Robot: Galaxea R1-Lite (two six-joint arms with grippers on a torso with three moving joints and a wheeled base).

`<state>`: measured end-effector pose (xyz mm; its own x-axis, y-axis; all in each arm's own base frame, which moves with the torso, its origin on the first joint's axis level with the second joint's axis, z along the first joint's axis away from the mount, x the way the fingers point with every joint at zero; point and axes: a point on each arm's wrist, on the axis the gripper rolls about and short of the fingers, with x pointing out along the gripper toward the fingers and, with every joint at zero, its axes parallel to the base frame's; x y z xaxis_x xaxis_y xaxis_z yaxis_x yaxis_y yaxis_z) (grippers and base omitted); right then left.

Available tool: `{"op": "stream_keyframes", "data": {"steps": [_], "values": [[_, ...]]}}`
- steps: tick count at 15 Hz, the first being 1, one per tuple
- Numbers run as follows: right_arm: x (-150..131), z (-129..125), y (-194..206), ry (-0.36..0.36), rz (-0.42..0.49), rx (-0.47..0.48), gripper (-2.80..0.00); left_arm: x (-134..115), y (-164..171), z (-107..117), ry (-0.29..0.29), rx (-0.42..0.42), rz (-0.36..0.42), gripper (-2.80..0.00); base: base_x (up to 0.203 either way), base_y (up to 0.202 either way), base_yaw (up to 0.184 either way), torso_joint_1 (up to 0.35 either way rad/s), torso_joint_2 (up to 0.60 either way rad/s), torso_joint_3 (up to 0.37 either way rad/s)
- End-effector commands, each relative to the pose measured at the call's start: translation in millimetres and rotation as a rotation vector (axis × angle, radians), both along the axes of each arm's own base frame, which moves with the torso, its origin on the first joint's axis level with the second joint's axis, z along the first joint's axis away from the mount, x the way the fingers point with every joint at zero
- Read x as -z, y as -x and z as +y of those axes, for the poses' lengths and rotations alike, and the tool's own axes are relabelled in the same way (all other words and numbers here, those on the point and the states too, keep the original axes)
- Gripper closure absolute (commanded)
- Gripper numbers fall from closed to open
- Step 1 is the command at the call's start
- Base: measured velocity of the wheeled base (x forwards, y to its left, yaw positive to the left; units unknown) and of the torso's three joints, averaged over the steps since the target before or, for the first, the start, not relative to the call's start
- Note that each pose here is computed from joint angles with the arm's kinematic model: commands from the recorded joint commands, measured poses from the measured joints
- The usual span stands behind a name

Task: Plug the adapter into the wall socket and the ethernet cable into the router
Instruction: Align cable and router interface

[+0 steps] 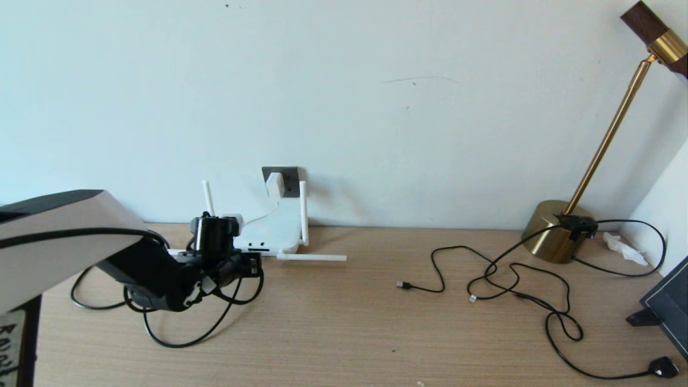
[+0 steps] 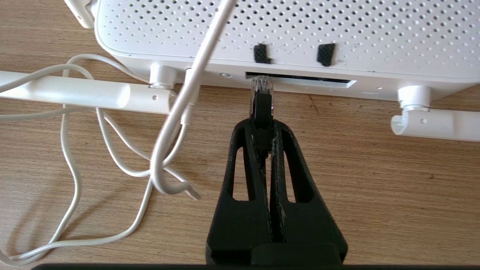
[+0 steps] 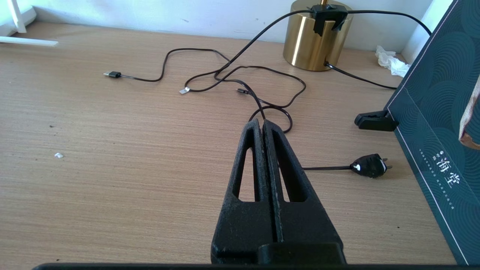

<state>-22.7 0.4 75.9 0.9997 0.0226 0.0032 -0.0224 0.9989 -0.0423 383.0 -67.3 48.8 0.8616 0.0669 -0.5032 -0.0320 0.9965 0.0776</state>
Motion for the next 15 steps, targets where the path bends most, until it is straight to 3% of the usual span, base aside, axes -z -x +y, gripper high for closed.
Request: {"op": "stream_keyframes", "data": {"steps": [1, 15], "values": [[-0.1, 0.0, -0.1, 0.001, 0.0, -0.001, 0.0, -1.1, 0.1, -0.6, 0.0, -0.002, -0.006, 0.0, 0.0, 0.0, 0.0, 0.0, 0.0, 0.0], [-0.1, 0.0, -0.1, 0.001, 0.0, 0.0, 0.0, -2.7, 0.3, 0.0, -0.001, -0.004, -0.009, 0.0, 0.0, 0.0, 0.0, 0.0, 0.0, 0.0]]}}
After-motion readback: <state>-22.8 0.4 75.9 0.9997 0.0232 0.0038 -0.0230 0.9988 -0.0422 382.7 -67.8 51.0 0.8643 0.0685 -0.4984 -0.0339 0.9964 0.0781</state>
